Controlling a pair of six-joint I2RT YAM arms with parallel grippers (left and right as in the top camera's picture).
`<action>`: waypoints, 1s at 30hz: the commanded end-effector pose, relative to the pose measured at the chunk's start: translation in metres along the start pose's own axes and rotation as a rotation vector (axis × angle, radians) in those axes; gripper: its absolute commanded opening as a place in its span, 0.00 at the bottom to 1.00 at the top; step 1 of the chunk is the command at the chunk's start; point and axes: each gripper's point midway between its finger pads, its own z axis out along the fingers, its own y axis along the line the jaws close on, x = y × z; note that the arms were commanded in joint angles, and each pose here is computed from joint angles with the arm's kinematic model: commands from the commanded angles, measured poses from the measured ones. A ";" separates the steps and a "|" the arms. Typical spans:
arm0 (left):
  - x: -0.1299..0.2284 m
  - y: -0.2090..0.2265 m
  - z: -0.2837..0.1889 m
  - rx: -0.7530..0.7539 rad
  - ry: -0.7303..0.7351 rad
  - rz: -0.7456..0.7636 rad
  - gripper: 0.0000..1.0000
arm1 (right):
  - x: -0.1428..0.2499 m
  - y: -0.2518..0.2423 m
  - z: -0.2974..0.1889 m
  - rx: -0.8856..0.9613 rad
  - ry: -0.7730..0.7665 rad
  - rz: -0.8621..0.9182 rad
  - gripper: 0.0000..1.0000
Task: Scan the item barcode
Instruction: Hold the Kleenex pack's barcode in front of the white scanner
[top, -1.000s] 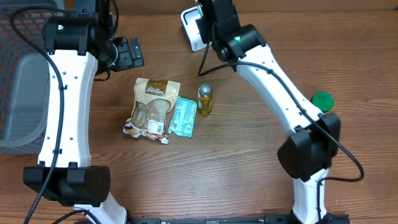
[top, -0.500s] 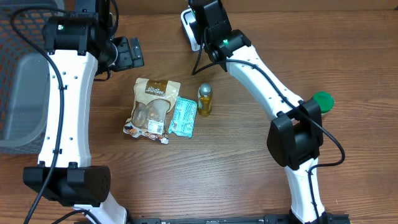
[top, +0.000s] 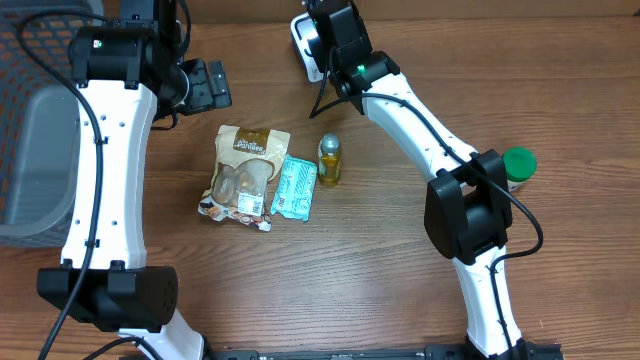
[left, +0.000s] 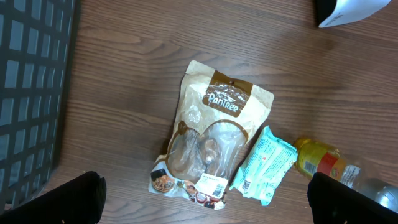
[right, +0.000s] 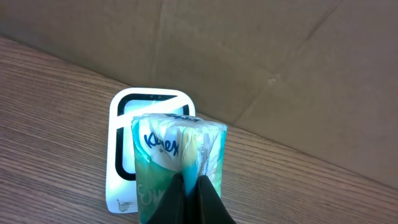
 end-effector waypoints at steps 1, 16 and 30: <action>-0.003 -0.005 -0.003 0.013 -0.014 0.017 0.99 | 0.000 0.001 0.006 -0.004 -0.009 0.005 0.04; -0.003 -0.005 -0.003 0.012 -0.014 0.017 1.00 | 0.010 0.005 0.028 0.003 -0.029 0.015 0.04; -0.003 -0.005 -0.003 0.012 -0.014 0.017 0.99 | 0.039 -0.029 0.024 0.043 0.108 0.204 0.41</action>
